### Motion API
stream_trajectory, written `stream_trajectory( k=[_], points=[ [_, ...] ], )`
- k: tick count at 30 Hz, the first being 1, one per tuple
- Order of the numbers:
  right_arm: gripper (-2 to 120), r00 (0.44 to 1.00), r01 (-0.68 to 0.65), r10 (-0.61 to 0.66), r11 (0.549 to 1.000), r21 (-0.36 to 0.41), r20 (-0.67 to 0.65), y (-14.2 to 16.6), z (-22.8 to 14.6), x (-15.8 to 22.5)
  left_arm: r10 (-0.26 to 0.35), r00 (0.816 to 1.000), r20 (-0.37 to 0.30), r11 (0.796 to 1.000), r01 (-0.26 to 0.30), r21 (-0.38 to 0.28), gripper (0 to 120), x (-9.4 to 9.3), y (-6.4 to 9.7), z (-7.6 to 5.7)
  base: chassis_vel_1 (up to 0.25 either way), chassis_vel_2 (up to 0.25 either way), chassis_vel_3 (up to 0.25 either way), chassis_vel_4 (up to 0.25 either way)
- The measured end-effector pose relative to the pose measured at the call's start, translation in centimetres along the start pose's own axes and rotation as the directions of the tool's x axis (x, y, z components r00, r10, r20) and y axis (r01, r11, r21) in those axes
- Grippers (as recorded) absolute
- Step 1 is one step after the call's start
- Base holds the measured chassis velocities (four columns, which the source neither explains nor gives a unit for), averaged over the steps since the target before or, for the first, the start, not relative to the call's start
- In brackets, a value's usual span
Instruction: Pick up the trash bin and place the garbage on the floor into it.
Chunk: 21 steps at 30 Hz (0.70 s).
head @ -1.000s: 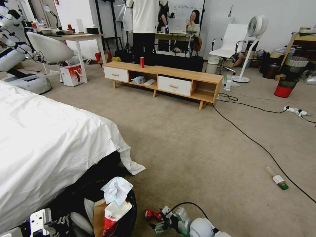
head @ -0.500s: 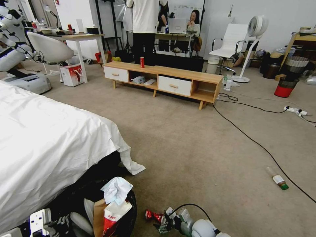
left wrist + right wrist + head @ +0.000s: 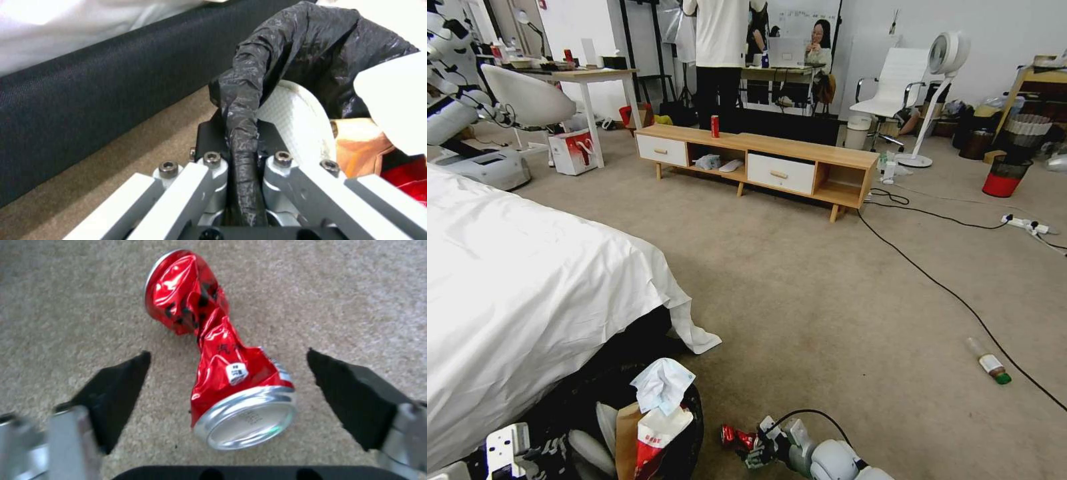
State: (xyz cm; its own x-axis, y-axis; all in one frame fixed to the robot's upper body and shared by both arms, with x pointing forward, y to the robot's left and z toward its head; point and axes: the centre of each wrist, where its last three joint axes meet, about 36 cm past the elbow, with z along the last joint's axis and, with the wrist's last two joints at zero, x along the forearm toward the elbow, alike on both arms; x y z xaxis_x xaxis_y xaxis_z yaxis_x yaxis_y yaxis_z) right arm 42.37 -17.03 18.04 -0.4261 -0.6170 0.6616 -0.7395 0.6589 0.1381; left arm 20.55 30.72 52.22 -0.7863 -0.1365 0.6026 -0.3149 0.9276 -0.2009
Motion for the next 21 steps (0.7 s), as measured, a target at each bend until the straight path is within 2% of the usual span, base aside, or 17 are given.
stream_trajectory(
  k=[2,5,6,7,9,11,21],
  points=[
    [83,1.000,0.002,-0.002,1.000,0.000,-0.005,0.0,0.1,0.0,-0.001,1.000,0.000,1.000,0.001,0.001,4,0.0,0.0,0.0,0.000,0.000,0.000,0.000],
    [68,1.000,0.000,0.000,1.000,-0.003,-0.014,-0.1,0.5,0.1,-0.002,1.000,-0.001,1.000,0.002,0.001,4,0.0,0.0,0.0,0.000,0.000,0.000,0.000],
    [68,1.000,0.000,0.000,1.000,-0.003,-0.014,-0.1,0.5,0.1,-0.002,1.000,-0.001,1.000,0.002,0.001,4,0.0,0.0,0.0,0.000,0.000,0.000,0.000],
    [61,1.000,-0.001,0.001,1.000,-0.004,-0.016,-0.2,0.6,0.1,-0.002,1.000,0.000,1.000,0.002,0.000,4,0.0,0.0,0.0,0.000,0.000,0.000,0.000],
    [58,1.000,-0.002,0.002,1.000,-0.005,-0.016,-0.2,0.6,0.1,-0.002,1.000,0.000,1.000,0.002,0.000,4,0.0,0.0,0.0,0.000,0.000,0.000,0.000],
    [48,1.000,-0.004,0.004,1.000,-0.007,-0.016,-0.3,0.6,0.2,-0.003,1.000,0.002,1.000,0.003,-0.001,4,0.0,0.0,0.0,0.000,0.000,0.000,0.000],
    [48,1.000,-0.006,0.006,1.000,-0.010,-0.027,-0.4,1.5,0.8,-0.002,1.000,0.002,1.000,0.002,-0.002,4,0.0,0.0,0.0,0.000,0.000,0.000,0.000]
  ],
)
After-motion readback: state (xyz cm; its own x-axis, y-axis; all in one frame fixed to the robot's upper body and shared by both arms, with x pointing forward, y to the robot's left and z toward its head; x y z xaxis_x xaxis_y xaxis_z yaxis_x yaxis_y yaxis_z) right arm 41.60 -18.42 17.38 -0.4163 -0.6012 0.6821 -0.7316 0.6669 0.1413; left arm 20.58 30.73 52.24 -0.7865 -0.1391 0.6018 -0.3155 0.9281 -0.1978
